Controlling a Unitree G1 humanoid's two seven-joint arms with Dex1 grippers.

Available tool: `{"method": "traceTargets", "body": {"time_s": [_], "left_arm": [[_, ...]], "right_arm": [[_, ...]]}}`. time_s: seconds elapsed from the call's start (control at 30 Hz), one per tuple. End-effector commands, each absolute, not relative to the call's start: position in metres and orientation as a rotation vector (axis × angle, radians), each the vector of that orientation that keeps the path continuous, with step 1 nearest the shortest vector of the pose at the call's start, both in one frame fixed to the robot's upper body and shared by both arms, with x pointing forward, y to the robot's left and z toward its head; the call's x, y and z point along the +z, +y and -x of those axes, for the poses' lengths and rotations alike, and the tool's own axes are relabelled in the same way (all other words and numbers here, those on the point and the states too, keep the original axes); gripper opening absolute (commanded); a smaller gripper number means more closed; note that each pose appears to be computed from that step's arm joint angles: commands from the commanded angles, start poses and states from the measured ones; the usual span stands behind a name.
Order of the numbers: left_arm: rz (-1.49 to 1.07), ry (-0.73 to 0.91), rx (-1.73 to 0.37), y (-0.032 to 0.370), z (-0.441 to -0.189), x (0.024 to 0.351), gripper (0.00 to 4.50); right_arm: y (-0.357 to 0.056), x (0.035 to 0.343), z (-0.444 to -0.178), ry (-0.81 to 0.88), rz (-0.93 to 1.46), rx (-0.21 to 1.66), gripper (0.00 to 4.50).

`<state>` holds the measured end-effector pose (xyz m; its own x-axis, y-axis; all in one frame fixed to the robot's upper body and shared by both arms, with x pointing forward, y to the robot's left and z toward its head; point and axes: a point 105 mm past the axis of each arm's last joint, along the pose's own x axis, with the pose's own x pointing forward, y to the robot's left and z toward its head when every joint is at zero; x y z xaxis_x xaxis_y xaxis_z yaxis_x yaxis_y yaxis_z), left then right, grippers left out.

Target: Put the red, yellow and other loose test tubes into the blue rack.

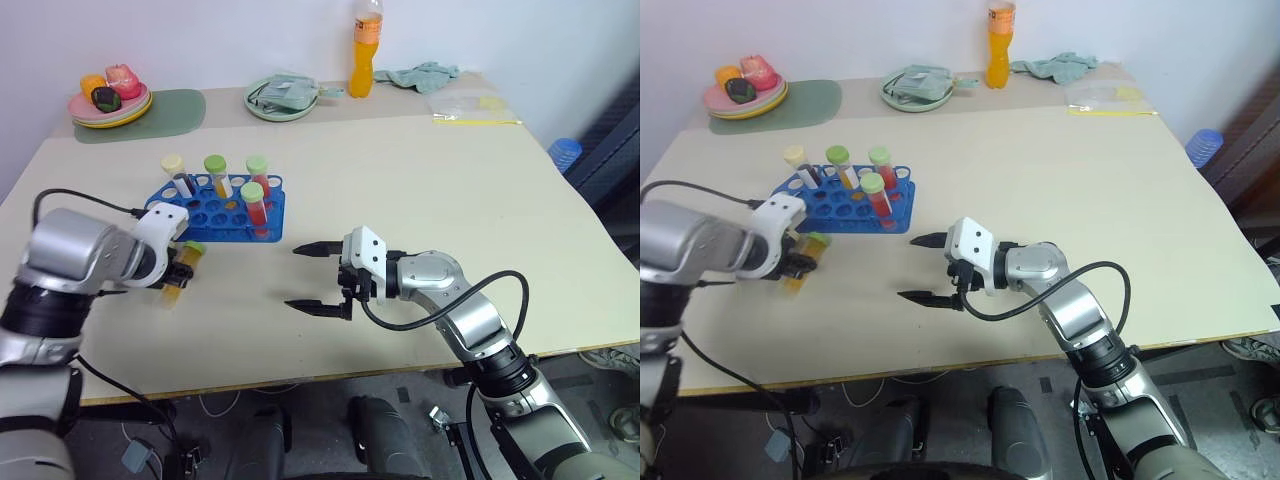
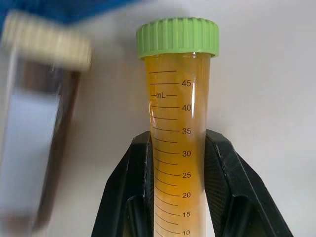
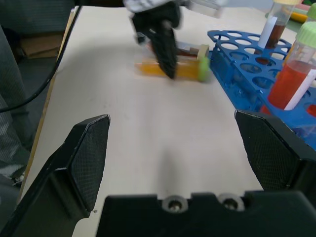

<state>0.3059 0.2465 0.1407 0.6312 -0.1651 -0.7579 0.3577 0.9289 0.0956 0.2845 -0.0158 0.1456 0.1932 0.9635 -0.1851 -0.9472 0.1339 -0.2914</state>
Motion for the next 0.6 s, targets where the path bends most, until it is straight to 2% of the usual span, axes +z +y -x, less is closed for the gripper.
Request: {"method": "traceTargets", "body": {"time_s": [0.03, 0.13, 0.33, 0.43, 0.6], "left_arm": [[-0.309, 0.429, -0.391, 0.228, -0.305, 0.198, 0.77], [-0.263, 0.128, -0.395, 0.215, -0.301, 0.226, 0.77], [-0.395, -0.26, 0.035, 0.196, -0.329, 0.238, 0.77], [-0.311, -0.36, 0.14, 0.181, -0.339, 0.231, 0.77], [-0.247, -0.456, 0.147, 0.165, -0.352, 0.217, 0.77]], "right_arm": [[-0.013, 0.156, -0.28, -0.101, 0.368, 1.406, 4.5], [-0.013, 0.156, -0.284, -0.099, 0.351, 1.392, 4.5], [-0.007, 0.15, -0.299, -0.096, 0.301, 1.322, 4.5], [-0.004, 0.149, -0.303, -0.098, 0.28, 1.293, 4.5], [-0.004, 0.149, -0.305, -0.096, 0.261, 1.264, 4.5]]}}
